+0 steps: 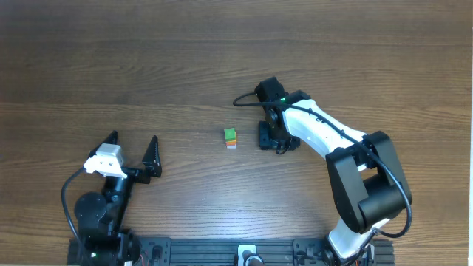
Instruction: Stack Cubes
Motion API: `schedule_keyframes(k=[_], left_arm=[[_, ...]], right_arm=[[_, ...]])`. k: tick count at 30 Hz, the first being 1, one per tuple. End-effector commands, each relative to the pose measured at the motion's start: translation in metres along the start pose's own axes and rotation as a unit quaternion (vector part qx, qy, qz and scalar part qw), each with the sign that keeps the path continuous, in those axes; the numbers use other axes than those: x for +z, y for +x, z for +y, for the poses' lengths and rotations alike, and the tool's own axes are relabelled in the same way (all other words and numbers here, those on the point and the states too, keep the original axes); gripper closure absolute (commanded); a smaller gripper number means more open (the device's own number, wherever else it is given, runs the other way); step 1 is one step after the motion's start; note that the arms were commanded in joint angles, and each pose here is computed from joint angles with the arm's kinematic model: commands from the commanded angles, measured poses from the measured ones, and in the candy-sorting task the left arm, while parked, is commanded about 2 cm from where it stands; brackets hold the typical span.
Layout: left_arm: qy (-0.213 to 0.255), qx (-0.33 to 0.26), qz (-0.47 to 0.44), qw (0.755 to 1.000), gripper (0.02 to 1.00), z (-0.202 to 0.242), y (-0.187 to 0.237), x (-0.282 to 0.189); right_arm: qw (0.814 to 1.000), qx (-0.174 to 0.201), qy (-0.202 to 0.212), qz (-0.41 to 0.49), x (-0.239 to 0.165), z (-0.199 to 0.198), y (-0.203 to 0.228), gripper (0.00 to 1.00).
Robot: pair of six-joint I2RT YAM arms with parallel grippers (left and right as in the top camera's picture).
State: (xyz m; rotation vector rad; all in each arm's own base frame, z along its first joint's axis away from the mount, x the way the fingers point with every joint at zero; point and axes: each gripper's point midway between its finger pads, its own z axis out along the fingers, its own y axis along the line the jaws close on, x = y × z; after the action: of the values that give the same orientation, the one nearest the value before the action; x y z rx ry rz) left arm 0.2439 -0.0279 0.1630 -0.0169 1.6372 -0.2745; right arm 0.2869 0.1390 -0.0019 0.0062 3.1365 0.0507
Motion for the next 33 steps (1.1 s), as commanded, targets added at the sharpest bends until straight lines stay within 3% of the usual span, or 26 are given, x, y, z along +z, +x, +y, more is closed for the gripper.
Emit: schedule_keyframes(k=[1, 7, 18, 28, 33], left_arm=[[0.007, 0.007, 0.001, 1.000, 0.018, -0.002, 0.003, 0.000], [0.007, 0.007, 0.001, 1.000, 0.020, -0.002, 0.003, 0.000], [0.007, 0.007, 0.001, 1.000, 0.018, -0.002, 0.003, 0.000], [0.007, 0.007, 0.001, 1.000, 0.018, -0.002, 0.003, 0.000], [0.007, 0.007, 0.001, 1.000, 0.020, -0.002, 0.003, 0.000]], right_arm=[[1.000, -0.002, 0.008, 0.005, 0.005, -0.002, 0.003, 0.592], [1.000, 0.002, 0.007, 0.004, 0.005, -0.002, 0.003, 0.726], [1.000, 0.002, 0.002, -0.006, -0.006, 0.001, -0.003, 0.814], [0.998, -0.017, 0.026, -0.056, -0.097, 0.014, -0.027, 0.875], [0.994, -0.051, 0.006, -0.099, -0.149, 0.051, -0.035, 0.904]])
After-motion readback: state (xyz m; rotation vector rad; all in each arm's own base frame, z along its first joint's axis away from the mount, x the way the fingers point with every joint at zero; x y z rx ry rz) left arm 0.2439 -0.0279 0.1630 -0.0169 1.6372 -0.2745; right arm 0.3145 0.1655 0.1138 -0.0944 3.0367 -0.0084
